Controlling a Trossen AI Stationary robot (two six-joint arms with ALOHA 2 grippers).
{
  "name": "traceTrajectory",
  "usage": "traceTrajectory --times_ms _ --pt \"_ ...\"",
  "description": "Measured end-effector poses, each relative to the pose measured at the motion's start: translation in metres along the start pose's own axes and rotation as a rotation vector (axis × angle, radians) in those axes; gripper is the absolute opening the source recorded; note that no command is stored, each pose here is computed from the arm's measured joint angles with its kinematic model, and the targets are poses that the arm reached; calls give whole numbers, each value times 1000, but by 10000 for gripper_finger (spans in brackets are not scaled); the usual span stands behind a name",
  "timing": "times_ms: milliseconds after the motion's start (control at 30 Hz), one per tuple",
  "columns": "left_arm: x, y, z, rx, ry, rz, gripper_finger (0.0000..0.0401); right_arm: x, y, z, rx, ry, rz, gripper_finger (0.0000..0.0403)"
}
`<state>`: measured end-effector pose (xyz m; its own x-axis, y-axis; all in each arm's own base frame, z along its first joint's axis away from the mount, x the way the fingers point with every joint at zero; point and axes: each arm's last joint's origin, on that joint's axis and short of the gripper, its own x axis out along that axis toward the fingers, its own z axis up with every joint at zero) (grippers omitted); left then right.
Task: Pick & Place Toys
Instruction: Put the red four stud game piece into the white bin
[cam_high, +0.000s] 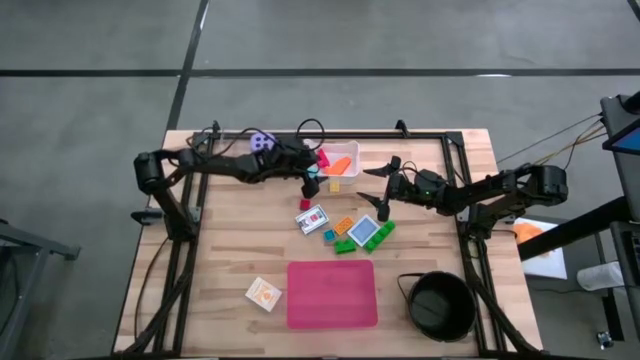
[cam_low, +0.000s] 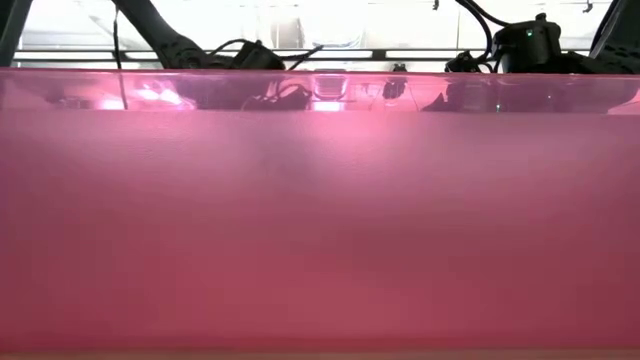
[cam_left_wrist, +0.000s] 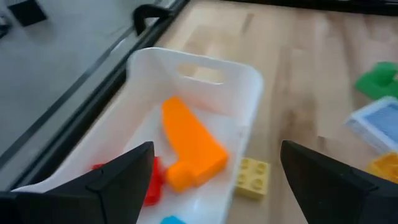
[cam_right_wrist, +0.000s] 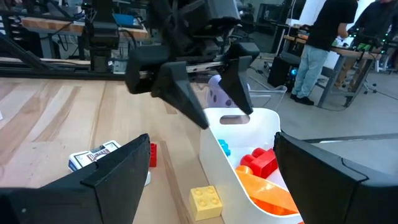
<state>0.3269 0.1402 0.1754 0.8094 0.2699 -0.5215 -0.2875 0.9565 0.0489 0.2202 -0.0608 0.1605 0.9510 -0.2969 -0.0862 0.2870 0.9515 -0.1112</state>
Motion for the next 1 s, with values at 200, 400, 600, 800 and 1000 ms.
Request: traceTrajectory --times_ms 200,400,600,800,1000 --pt "0 -13 3 -6 -87 -111 352 0 0 0 0 0 0 339" --pt "-5 -27 -14 -2 -131 -198 353 0 0 0 0 0 0 339" --pt "-24 -42 -30 40 -109 -238 353 0 0 0 -3 3 0 339" --pt "-50 -50 -41 77 -31 -193 353 0 0 0 -3 3 0 339" --pt "-53 -49 -52 122 99 -158 353 0 0 0 -3 -4 -2 339"
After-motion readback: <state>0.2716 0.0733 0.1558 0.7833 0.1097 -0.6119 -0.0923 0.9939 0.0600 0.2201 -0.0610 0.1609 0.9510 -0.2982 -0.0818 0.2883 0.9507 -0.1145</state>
